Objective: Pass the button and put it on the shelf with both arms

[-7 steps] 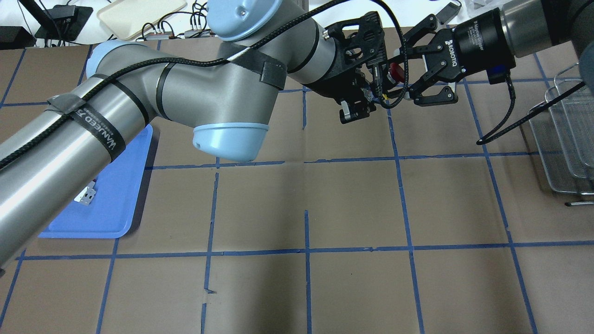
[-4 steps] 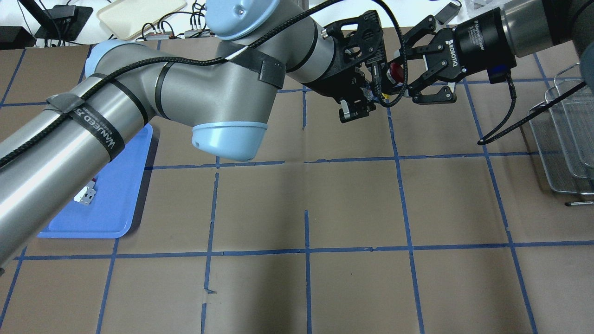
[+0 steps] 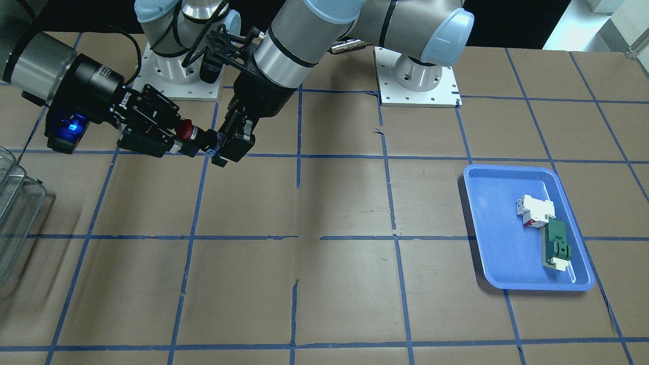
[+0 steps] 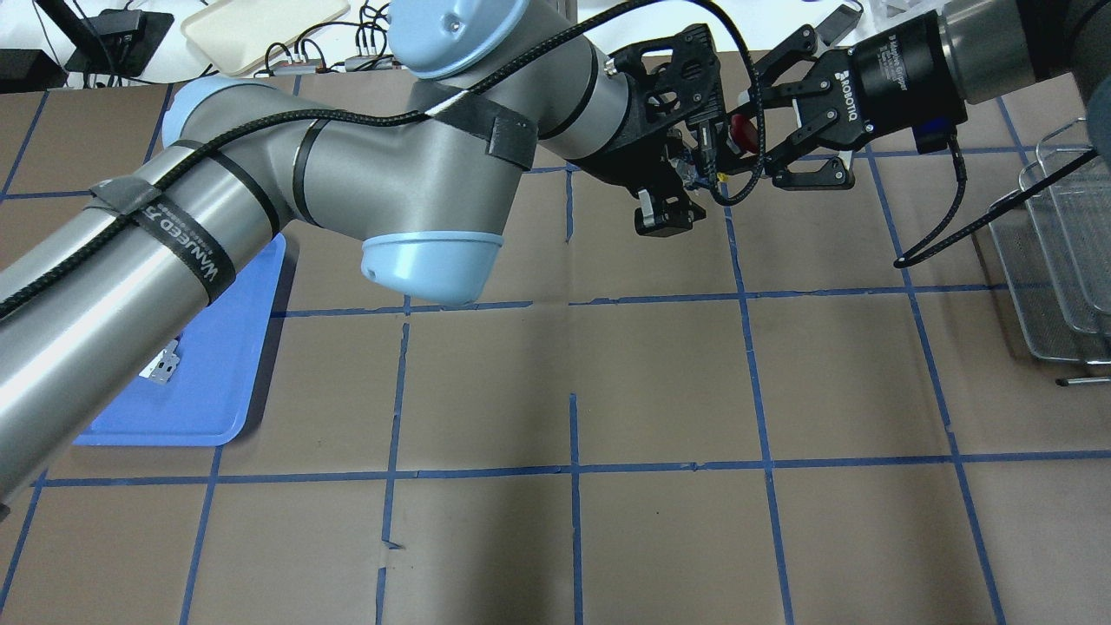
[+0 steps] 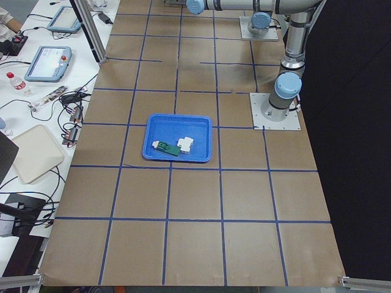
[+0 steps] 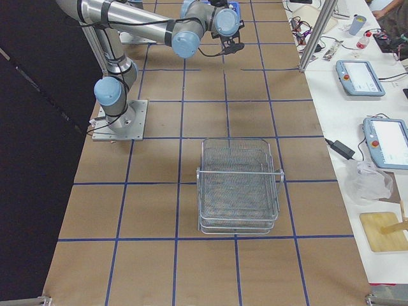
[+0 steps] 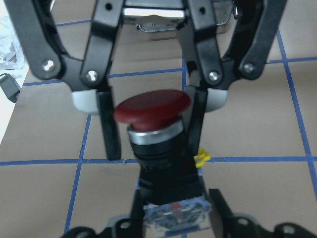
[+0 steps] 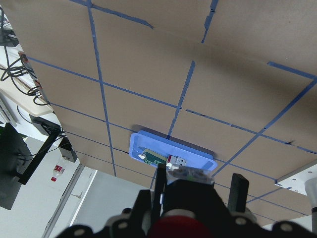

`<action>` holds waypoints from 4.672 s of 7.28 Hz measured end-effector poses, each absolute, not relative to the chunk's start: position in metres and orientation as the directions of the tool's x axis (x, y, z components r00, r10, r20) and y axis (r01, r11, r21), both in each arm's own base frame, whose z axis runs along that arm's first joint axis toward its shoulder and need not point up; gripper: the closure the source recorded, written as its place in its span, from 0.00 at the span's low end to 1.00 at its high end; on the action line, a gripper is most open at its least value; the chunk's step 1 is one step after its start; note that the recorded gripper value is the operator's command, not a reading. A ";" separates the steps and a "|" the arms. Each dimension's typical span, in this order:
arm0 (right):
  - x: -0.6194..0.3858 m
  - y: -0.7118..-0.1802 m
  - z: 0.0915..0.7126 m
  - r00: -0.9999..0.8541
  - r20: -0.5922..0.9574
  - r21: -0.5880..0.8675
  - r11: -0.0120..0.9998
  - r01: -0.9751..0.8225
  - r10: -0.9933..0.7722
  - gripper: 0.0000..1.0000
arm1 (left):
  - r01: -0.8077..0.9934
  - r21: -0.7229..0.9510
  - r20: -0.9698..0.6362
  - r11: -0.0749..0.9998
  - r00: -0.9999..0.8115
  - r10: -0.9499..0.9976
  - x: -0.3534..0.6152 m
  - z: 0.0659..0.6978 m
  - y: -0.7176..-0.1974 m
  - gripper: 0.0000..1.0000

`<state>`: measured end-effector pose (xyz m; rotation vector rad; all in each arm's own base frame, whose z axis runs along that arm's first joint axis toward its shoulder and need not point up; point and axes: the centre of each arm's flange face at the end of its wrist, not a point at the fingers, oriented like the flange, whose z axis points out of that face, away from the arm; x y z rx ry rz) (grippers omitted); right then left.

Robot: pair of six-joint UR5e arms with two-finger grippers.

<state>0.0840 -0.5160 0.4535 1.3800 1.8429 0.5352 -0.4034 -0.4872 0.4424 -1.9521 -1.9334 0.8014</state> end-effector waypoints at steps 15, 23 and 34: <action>-0.139 -0.511 0.465 -0.967 -0.146 -0.076 0.972 0.223 0.210 1.00 | 0.810 -0.116 0.047 0.574 -0.573 0.818 -0.137 0.476 -0.495 0.00; -0.299 -0.538 0.397 -0.999 -0.030 -0.035 0.999 0.021 0.020 0.98 | 0.166 -0.075 0.066 0.983 -0.983 0.171 -0.119 0.497 -0.482 0.00; -0.286 -0.525 0.411 -0.998 -0.048 0.030 0.998 0.051 0.052 0.00 | -0.046 -0.018 0.020 0.999 -0.999 -0.046 -0.131 0.491 -0.517 0.00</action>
